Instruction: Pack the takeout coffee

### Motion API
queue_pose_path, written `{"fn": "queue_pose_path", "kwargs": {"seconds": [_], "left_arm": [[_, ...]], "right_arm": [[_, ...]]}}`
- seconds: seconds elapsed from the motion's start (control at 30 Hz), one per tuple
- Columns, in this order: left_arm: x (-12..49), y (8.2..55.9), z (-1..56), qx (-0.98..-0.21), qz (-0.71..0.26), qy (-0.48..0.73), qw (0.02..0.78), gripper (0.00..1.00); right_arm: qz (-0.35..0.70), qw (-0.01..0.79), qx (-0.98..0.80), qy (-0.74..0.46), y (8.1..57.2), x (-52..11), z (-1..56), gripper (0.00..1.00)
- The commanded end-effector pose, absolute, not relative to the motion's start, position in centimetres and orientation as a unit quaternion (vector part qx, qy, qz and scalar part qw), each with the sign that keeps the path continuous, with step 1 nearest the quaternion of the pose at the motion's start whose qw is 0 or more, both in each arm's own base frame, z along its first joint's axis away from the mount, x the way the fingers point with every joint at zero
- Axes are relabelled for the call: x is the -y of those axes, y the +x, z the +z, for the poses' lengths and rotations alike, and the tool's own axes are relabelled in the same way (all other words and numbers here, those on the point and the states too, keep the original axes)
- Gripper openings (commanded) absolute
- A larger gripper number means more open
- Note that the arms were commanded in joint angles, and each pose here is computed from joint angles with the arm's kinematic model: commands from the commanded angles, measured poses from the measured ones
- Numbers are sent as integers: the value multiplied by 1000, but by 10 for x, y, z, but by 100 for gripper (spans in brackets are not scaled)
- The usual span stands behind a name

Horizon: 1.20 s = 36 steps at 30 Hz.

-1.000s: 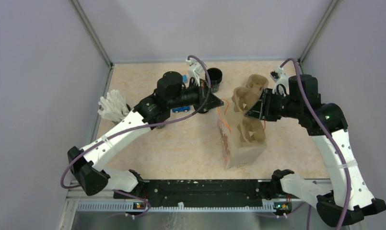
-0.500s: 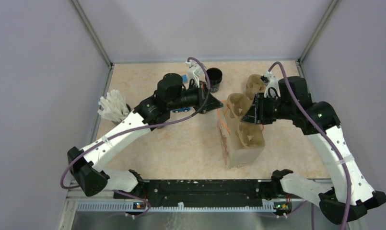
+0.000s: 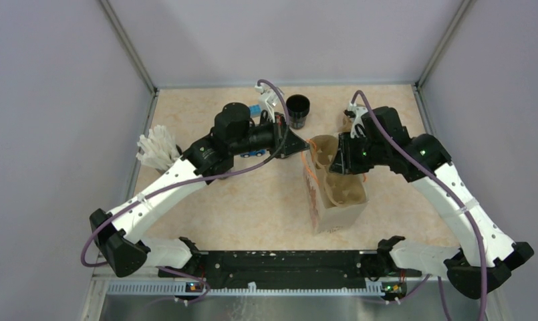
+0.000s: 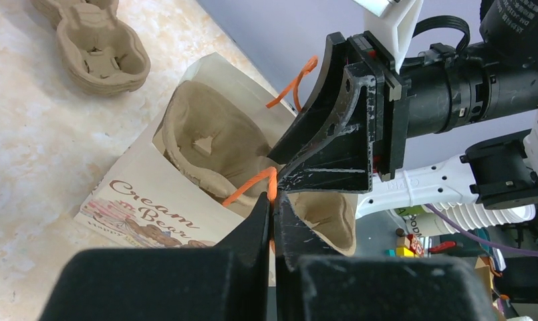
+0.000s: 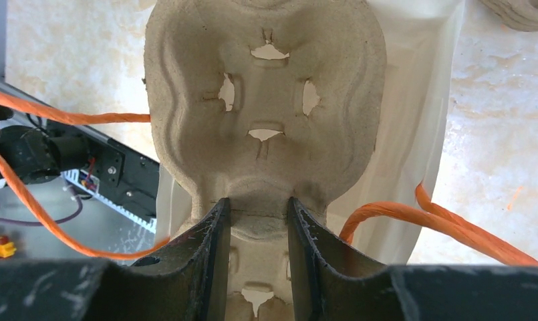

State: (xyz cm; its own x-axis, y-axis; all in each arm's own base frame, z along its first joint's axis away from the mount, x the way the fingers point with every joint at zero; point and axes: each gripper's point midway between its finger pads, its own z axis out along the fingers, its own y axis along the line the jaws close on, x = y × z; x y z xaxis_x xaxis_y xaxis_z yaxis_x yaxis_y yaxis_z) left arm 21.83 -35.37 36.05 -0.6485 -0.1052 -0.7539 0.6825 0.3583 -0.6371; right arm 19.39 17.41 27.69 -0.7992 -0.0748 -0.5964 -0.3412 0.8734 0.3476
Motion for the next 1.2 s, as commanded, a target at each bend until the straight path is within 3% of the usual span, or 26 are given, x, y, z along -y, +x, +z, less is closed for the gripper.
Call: {"fn": "queue_pose_path", "kwargs": {"seconds": [0.0,0.3,0.67,1.17], "left_arm": [[351,211,378,-713,-550,202,386,0],[347,211,378,-715,-544,197,392,0],[342,216,375,-724,-531,183,401,0],[345,214,377,-719,-540,188,395,0]], "right_arm": [[194,326,-920,-103,206,-172,281,26],[147,331,-928,-86,204,-155,274,25],[161,392,-904,-47,210,-147,307,24],[183,331,-922,-88,201,-167,262,25]]}}
